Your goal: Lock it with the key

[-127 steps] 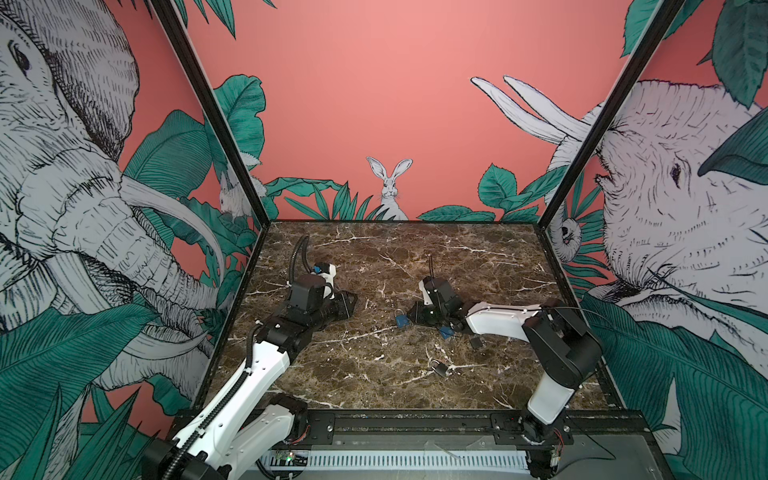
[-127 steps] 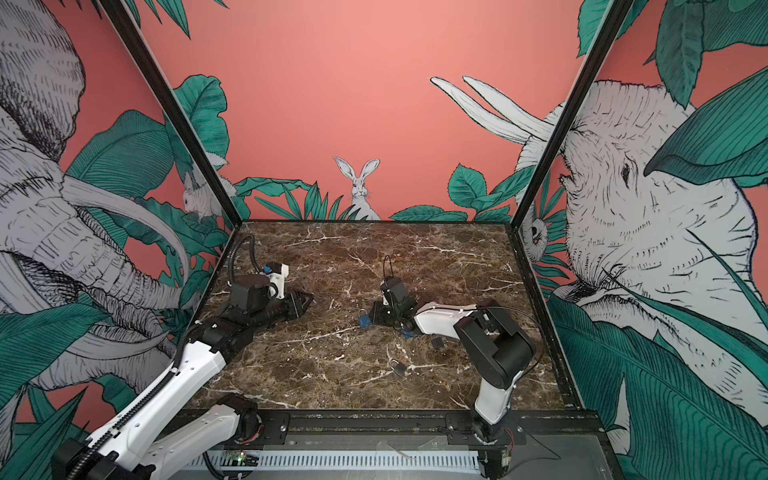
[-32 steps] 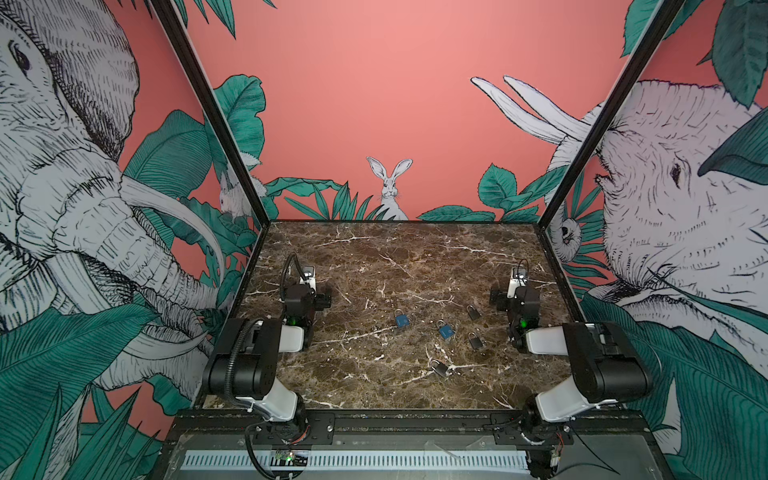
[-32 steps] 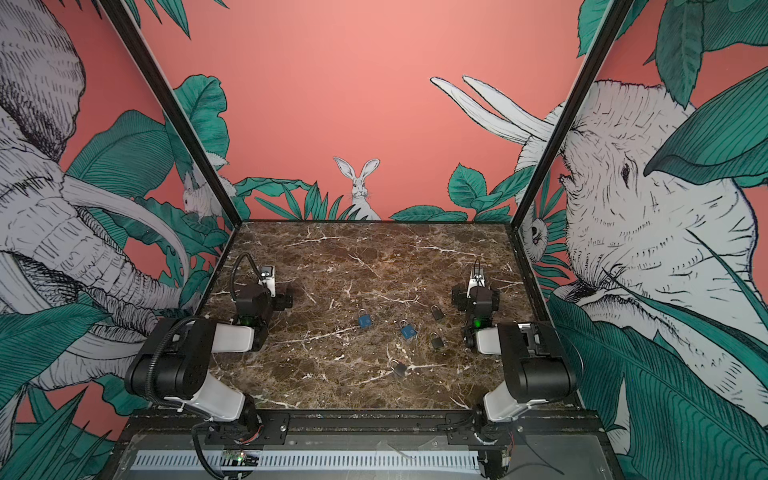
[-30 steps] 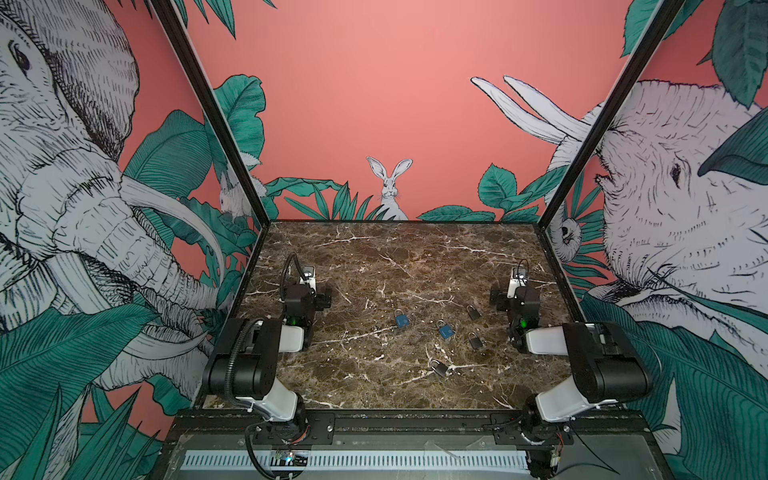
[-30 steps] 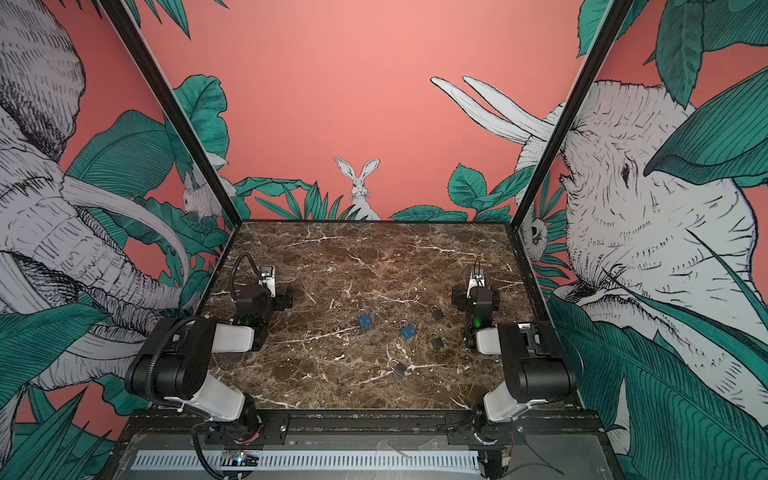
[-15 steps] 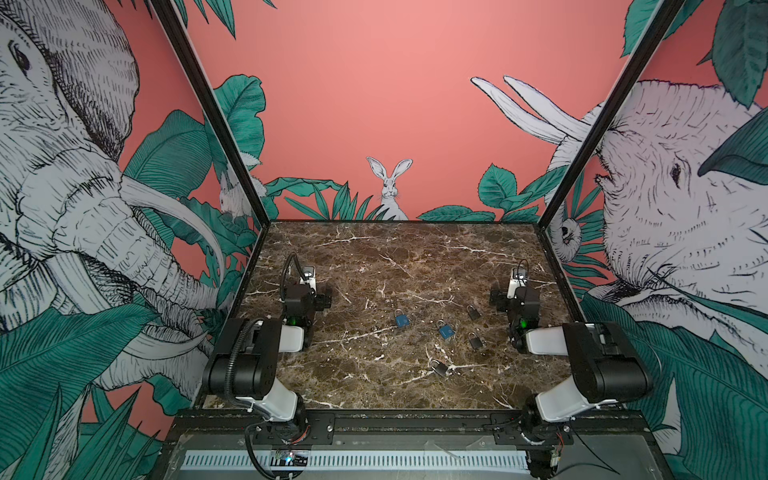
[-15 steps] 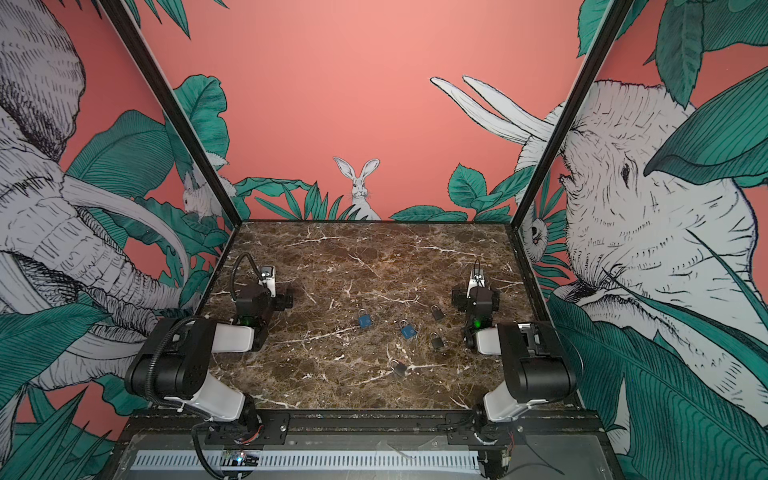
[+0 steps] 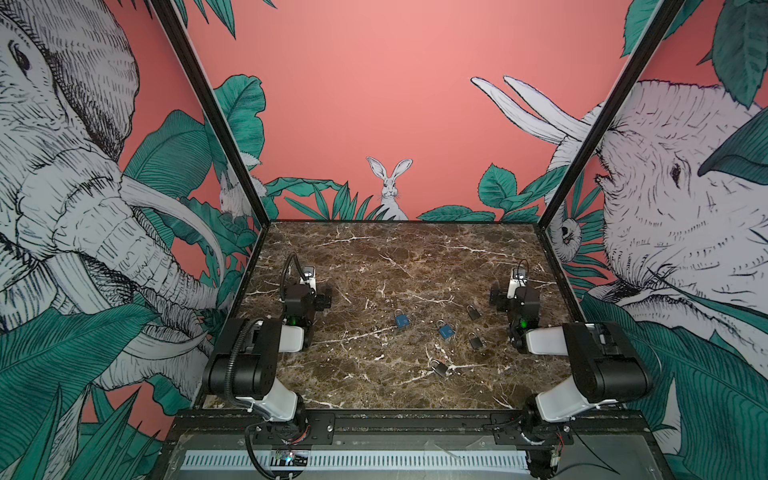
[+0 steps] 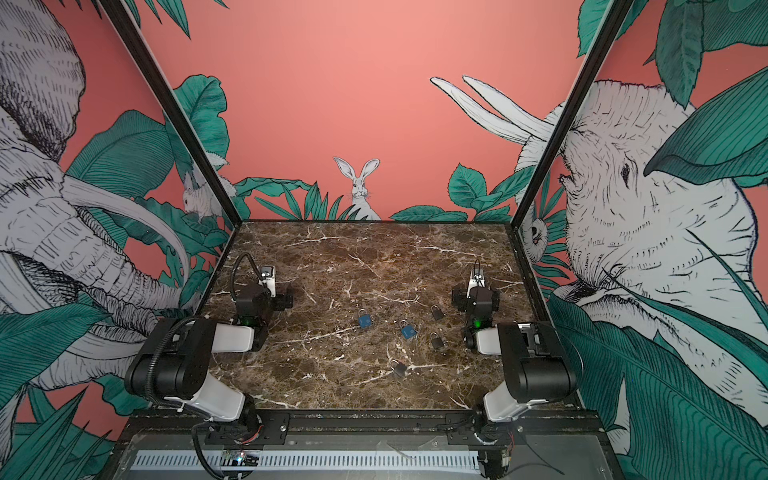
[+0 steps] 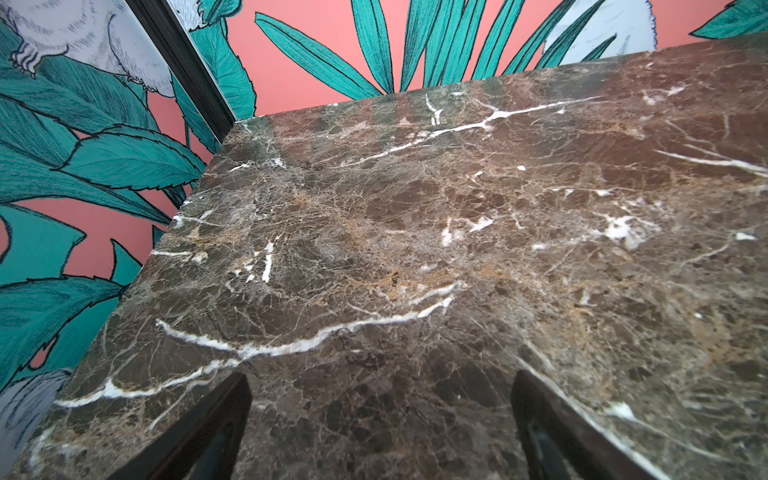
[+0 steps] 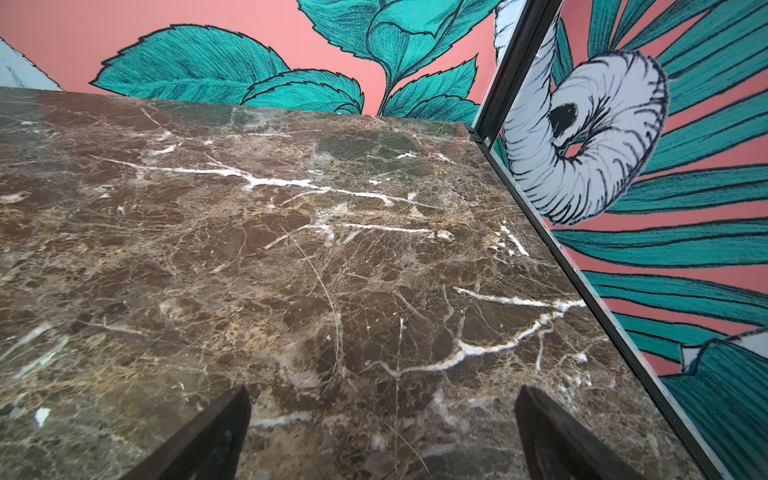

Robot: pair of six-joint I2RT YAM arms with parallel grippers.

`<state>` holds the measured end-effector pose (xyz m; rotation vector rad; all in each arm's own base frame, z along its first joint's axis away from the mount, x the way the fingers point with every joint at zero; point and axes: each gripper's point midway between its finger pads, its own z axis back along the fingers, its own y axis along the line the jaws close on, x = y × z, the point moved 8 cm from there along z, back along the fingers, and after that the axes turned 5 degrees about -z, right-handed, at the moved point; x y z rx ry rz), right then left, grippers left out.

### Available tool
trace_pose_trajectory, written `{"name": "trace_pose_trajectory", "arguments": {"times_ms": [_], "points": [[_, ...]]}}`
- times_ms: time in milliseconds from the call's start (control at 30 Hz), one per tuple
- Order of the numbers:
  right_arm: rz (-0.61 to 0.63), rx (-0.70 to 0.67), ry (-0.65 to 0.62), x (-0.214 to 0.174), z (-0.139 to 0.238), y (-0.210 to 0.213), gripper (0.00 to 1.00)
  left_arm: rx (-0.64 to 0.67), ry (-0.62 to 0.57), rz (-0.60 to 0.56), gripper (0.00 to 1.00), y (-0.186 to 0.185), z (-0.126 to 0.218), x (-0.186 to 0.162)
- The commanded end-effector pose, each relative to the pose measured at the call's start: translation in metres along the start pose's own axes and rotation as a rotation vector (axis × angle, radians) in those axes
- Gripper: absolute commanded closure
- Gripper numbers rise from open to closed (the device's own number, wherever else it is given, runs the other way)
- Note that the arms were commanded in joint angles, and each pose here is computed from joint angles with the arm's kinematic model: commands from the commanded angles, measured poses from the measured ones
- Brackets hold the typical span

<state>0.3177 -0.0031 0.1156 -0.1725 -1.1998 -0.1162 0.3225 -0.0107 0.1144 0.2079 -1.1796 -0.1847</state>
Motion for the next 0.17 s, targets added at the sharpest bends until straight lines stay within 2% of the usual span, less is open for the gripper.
{"name": "trace_pose_trajectory", "arguments": {"times_ms": [0,133], "points": [[-0.006,-0.001,-0.032,0.0061,0.0,-0.0008,0.01,0.002,-0.027,0.011,0.01,0.0032,-0.0014,0.0091],[-0.006,0.0,-0.032,0.0063,0.0,-0.0007,0.01,0.003,-0.03,0.011,0.01,0.0032,-0.0007,0.0094]]}}
